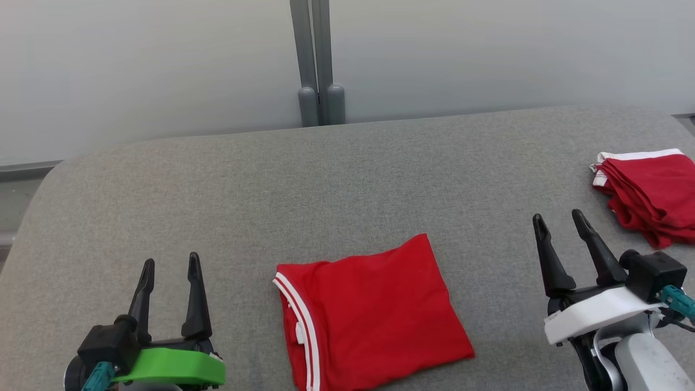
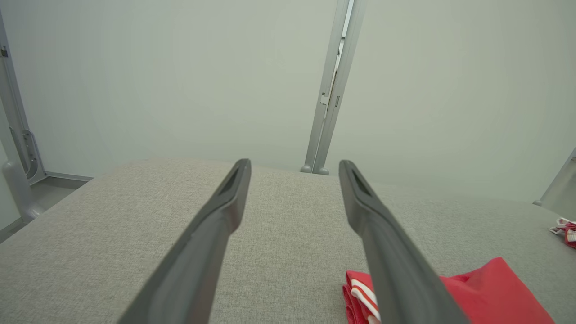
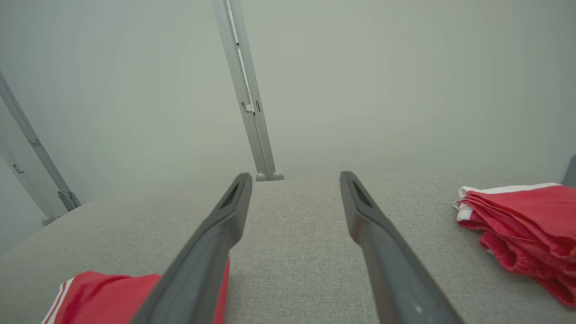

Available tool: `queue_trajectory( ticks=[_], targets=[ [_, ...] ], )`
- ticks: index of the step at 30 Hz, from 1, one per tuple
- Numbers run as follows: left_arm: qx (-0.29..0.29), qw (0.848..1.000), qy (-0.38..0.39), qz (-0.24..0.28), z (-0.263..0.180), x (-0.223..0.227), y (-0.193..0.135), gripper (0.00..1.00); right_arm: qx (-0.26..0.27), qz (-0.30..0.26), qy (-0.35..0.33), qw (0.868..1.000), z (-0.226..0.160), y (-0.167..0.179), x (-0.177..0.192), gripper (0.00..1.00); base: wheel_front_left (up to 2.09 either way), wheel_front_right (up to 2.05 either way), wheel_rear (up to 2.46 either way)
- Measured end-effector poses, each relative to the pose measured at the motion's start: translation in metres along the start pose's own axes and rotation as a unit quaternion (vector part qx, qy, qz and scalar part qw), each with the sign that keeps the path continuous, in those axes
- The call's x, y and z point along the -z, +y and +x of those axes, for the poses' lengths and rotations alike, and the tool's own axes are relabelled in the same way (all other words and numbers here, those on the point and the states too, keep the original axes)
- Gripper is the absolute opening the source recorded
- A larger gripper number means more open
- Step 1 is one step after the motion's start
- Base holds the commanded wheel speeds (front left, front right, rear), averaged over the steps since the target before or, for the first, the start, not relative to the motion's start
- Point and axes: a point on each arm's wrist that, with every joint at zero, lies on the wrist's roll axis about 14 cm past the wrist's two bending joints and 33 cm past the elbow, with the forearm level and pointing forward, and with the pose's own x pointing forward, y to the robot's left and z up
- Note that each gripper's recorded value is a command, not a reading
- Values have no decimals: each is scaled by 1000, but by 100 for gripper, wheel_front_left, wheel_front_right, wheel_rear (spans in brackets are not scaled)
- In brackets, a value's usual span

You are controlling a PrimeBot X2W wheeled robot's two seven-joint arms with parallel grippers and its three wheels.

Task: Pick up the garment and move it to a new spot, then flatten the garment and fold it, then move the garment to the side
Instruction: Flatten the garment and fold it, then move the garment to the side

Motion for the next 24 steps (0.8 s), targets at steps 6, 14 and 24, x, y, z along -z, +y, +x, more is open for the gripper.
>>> queue_trajectory(
  ticks=[6,14,24],
  targets=[
    [6,1000,13,1,0,9,-2,100,11,3,11,1000,-7,-3,8,100,0,0,0],
    [5,1000,18,1,-2,12,-1,100,4,3,22,1000,-6,1,16,100,0,0,0],
    [-13,1000,21,3,-5,13,10,100,-63,25,181,981,11,46,82,100,0,0,0]
  ],
)
